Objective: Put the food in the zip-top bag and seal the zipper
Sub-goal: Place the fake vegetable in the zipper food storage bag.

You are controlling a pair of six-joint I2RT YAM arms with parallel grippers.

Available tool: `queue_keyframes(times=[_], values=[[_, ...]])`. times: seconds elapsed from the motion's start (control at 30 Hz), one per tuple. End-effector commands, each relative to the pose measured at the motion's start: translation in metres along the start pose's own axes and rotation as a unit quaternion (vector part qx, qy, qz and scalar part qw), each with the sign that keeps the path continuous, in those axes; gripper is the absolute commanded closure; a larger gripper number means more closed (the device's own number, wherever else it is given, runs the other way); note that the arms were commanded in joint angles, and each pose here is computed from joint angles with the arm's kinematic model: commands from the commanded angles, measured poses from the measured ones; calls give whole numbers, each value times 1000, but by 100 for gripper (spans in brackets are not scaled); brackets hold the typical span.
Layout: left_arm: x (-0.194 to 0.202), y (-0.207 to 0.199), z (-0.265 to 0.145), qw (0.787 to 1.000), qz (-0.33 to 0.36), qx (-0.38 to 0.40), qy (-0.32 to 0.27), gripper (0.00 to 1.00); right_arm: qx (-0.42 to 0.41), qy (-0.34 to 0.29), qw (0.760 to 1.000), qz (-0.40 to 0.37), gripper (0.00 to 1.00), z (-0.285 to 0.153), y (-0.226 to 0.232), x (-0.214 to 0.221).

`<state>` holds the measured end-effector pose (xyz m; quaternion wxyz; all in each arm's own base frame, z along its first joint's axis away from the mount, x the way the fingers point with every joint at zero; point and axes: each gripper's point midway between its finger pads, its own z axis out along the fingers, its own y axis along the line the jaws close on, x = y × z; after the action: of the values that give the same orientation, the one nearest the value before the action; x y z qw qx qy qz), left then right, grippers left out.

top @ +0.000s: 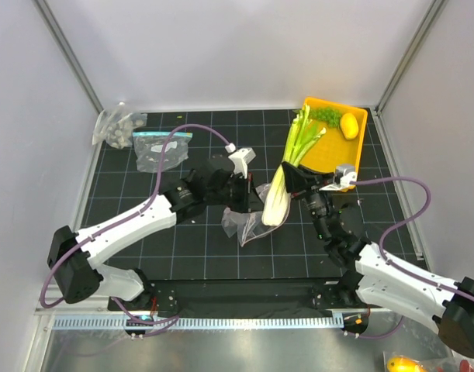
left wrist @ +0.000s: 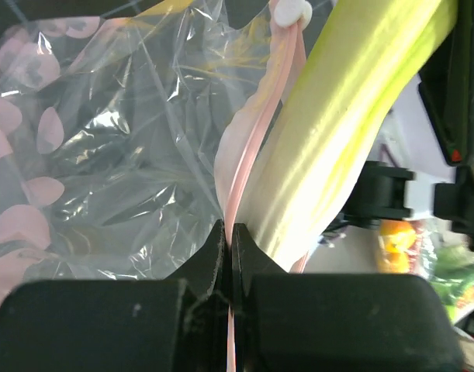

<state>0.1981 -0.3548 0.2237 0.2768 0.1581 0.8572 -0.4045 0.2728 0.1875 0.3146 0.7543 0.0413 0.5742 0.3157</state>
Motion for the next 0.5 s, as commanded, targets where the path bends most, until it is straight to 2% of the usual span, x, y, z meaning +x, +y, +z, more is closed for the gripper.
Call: queue_keyframes(times=[0.0, 0.1, 0.27, 0.47], values=[[-23, -53, -16, 995, -32, 91, -11, 100, -60, -78, 995, -6, 99, -8, 20, -38], [-37, -62, -19, 993, -60, 97, -29, 100, -63, -99, 993, -5, 99, -15, 16, -42], [-73, -49, -15, 989, -103, 75, -81, 100, -96, -113, 989, -16, 99, -22, 23, -43], [-101, -48, -18, 972, -178, 118, -95, 100, -122, -105, 987, -7, 99, -19, 30, -22]])
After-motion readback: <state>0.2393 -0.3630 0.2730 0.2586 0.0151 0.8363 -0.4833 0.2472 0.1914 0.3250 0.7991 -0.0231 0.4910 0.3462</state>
